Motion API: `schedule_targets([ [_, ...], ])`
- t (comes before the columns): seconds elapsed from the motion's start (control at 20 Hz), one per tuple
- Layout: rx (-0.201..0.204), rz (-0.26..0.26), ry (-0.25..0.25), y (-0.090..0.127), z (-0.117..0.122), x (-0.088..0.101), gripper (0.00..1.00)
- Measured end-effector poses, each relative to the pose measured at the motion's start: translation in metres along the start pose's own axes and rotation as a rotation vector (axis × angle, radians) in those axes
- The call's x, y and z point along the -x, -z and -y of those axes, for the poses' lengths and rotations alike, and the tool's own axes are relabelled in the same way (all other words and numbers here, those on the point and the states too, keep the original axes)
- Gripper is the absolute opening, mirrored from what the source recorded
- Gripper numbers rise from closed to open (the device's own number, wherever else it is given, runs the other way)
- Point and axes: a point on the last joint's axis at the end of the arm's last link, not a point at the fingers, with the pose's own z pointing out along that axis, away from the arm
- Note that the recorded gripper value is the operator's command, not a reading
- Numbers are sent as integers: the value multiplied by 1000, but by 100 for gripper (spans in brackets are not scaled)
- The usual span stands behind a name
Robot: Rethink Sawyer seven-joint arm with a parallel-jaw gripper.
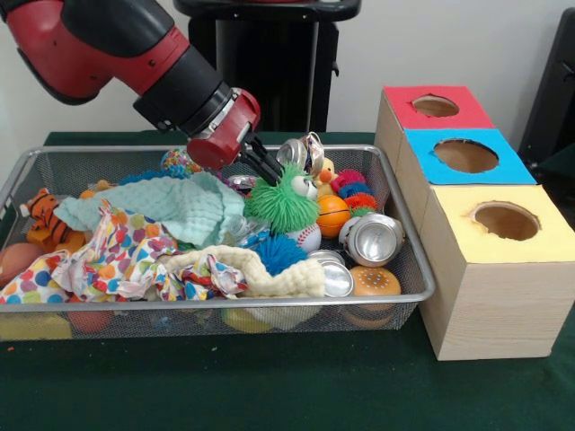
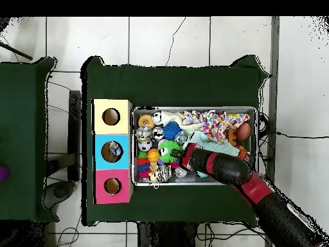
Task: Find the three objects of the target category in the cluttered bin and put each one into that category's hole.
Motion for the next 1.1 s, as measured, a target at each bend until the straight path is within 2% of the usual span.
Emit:
schedule_targets([
  [0.25,4,-1,-1,2,0,-1,0],
  [0.7,47,-34,16,19,-1,0,0],
  [1.1,19,-80,40,40,6,5,0],
])
